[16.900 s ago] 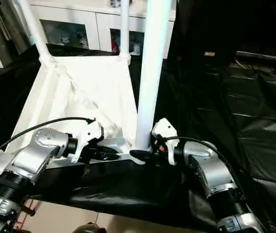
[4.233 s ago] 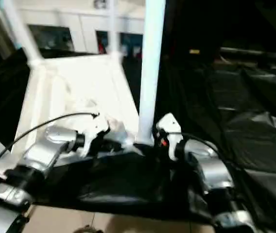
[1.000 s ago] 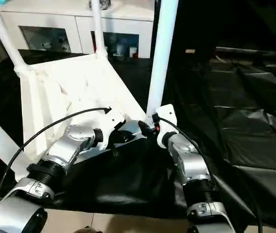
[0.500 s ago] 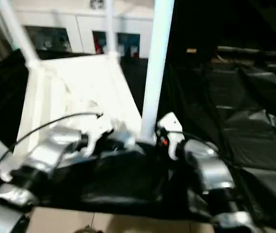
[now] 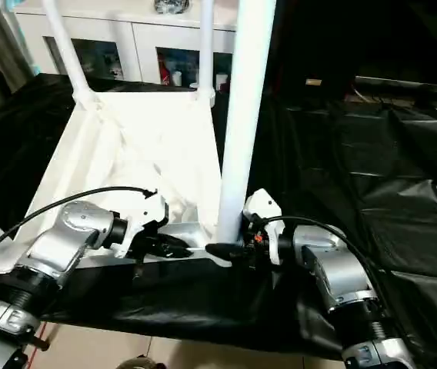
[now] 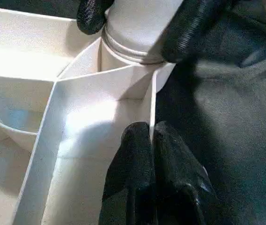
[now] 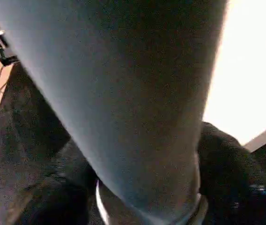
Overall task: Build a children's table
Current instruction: Rotate leg to tighten
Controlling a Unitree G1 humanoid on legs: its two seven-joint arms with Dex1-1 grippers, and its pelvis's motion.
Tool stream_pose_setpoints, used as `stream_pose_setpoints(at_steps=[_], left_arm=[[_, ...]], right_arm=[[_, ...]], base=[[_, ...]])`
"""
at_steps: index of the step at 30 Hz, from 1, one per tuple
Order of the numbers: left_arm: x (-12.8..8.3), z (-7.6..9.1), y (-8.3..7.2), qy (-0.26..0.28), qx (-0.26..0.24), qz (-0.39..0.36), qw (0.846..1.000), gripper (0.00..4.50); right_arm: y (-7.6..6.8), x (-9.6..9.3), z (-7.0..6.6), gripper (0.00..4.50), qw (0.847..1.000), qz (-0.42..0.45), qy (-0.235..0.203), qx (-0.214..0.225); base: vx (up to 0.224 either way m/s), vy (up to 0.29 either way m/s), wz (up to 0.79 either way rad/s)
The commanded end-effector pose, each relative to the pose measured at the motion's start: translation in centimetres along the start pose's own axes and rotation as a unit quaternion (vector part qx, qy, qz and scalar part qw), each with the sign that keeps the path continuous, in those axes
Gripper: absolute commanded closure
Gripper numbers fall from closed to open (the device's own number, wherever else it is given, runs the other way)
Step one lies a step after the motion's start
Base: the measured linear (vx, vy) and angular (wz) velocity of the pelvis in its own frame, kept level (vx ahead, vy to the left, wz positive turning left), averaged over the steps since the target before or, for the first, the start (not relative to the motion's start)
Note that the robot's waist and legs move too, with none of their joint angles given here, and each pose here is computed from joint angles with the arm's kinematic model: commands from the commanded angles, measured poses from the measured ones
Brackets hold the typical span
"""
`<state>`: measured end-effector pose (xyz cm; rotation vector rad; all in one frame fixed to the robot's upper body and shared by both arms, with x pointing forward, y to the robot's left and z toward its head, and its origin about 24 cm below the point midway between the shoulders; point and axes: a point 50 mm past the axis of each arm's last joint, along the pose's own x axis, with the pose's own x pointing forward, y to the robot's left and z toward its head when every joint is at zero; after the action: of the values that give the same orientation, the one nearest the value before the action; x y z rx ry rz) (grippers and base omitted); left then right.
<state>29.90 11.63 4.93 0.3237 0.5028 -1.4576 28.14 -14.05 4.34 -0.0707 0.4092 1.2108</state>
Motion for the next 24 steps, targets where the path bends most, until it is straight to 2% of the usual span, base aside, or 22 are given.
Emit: stream_pose_setpoints(at_steps=[1, 5, 9, 11, 12, 15, 17, 20, 22, 23, 24], left_arm=[[1.6, 2.1, -0.5, -0.033, 0.032, -0.024, 0.999, 4.50], [2.1, 2.4, 0.2, -0.036, 0.026, 0.017, 0.999, 4.50], [3.0, 3.3, 1.6, -0.049, 0.008, 0.091, 0.995, 4.50], [3.5, 3.9, 2.3, -0.051, 0.003, 0.134, 0.990, 4.50], [3.5, 4.0, 2.3, -0.051, 0.003, 0.135, 0.990, 4.50], [4.4, 4.8, 3.0, -0.056, -0.014, 0.181, 0.982, 4.50], [5.0, 5.3, 3.2, -0.066, -0.026, 0.202, 0.977, 4.50], [5.5, 5.7, 3.1, -0.074, -0.026, 0.203, 0.976, 4.50], [5.9, 5.9, 2.9, -0.078, -0.022, 0.194, 0.978, 4.50], [5.9, 5.8, 2.7, -0.079, -0.017, 0.183, 0.980, 4.50], [5.9, 5.7, 2.7, -0.078, -0.014, 0.179, 0.981, 4.50]], right_arm=[[2.4, 2.5, -0.6, 1.83, 0.996, 0.083, 0.013, 0.005], [2.2, 3.0, -0.9, 1.92, 0.999, 0.048, 0.013, 0.010], [1.2, 4.5, -1.6, 1.95, 0.997, -0.064, 0.008, 0.033], [0.6, 5.4, -2.0, 1.96, 0.988, -0.140, 0.008, 0.061], [0.5, 5.4, -2.0, 1.96, 0.988, -0.142, 0.008, 0.062], [-0.2, 6.4, -2.2, 1.96, 0.968, -0.226, 0.008, 0.110], [-0.7, 7.0, -1.9, 1.96, 0.954, -0.271, 0.003, 0.126], [-0.9, 7.5, -1.4, 1.96, 0.954, -0.273, -0.005, 0.120], [-0.7, 7.9, -0.9, 1.40, 0.960, -0.251, -0.022, 0.121], [-0.5, 7.9, -0.4, 1.24, 0.964, -0.227, -0.041, 0.135], [-0.5, 7.8, -0.2, 1.17, 0.967, -0.215, -0.045, 0.126]], base=[[0.000, 0.000, 0.00], [0.000, 0.000, 0.00], [0.000, 0.000, 0.00], [0.000, 0.000, 0.00], [0.000, 0.000, 0.00], [0.000, 0.000, 0.00], [0.000, 0.000, 0.00], [0.000, 0.000, 0.00], [0.000, 0.000, 0.00], [0.000, 0.000, 0.00], [0.055, -0.010, 0.02]])
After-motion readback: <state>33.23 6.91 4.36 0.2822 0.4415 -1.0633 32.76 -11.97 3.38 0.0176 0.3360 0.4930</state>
